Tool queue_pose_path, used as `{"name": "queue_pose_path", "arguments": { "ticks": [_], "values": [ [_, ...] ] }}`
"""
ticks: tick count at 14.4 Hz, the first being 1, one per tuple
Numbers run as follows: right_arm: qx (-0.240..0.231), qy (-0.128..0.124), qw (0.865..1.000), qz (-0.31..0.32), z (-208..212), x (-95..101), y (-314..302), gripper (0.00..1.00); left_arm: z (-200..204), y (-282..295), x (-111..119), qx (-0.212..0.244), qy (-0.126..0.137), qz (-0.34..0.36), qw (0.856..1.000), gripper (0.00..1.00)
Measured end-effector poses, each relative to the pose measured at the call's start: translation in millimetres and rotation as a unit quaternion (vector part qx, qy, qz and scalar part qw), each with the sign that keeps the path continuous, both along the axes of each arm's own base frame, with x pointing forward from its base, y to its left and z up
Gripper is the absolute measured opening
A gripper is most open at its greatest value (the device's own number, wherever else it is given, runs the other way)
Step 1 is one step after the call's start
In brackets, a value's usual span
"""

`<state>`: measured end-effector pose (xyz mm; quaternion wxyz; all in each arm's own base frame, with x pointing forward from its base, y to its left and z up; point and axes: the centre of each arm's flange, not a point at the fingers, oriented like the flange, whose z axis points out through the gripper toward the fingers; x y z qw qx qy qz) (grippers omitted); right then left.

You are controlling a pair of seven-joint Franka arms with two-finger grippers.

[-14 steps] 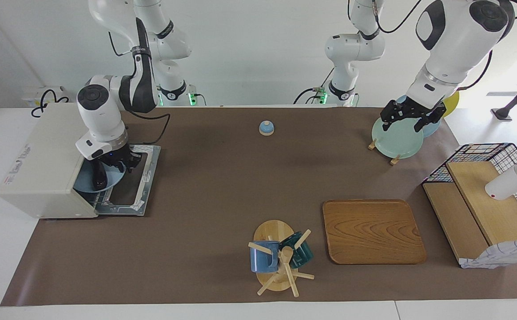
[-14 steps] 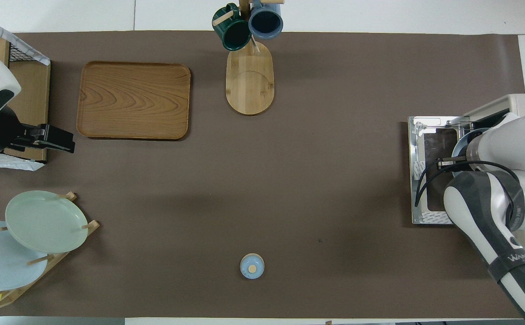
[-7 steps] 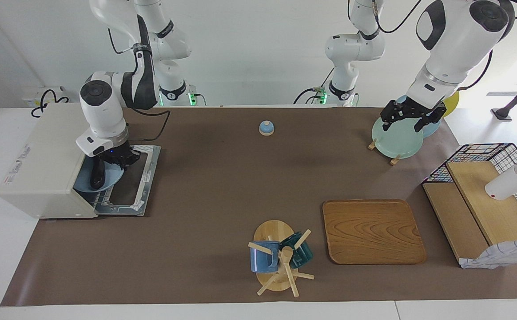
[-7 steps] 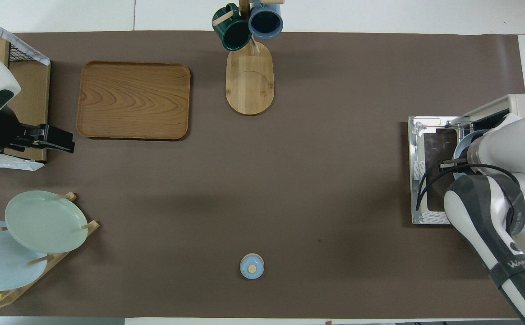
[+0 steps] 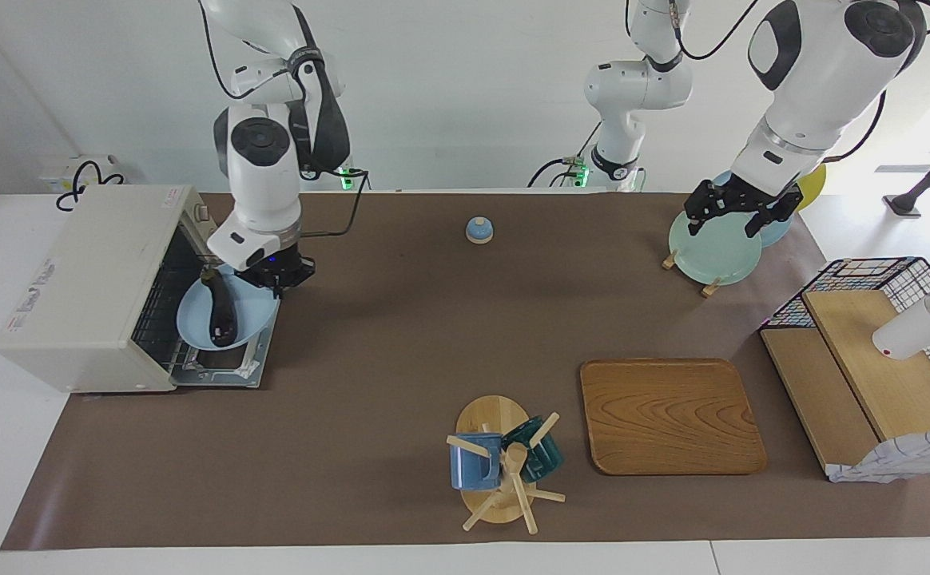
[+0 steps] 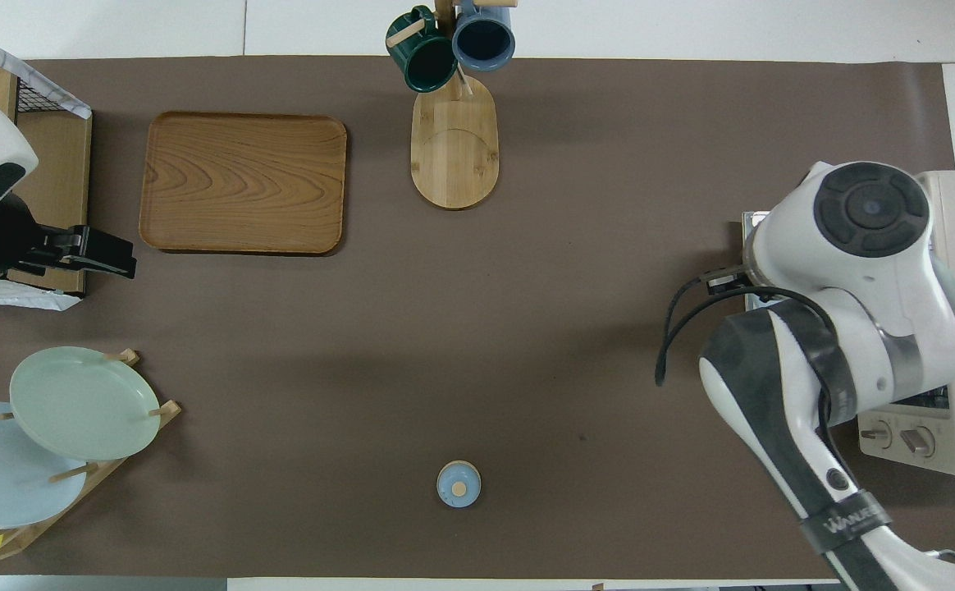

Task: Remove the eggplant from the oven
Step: 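Pull the plate with the eggplant out of the oven onto the table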

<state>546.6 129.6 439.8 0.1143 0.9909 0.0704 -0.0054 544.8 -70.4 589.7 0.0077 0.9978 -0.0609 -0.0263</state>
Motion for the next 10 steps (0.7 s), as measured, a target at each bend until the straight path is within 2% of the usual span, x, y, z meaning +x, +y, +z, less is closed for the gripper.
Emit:
{"name": "queue_pose_path", "arguments": {
  "ticks": [3, 5, 7, 8, 10],
  "values": [
    [0.011, -0.024, 0.999, -0.031, 3, -9.5, 97, 0.03, 0, 0, 0, 0.0, 0.0, 0.0, 1.0, 1.0],
    [0.019, -0.029, 0.998, -0.058, 1, -26.9, 170, 0.03, 0, 0, 0, 0.0, 0.0, 0.0, 1.0, 1.0],
    [0.005, -0.034, 0.996, -0.086, -11, -45.6, 250, 0.03, 0, 0, 0, 0.0, 0.0, 0.0, 1.0, 1.0],
    [0.0, -0.038, 0.995, -0.094, -19, -49.7, 283, 0.03, 0, 0, 0, 0.0, 0.0, 0.0, 1.0, 1.0],
    [0.004, -0.044, 0.994, -0.1, -40, -43.0, 317, 0.03, 0, 0, 0, 0.0, 0.0, 0.0, 1.0, 1.0]
  ]
}}
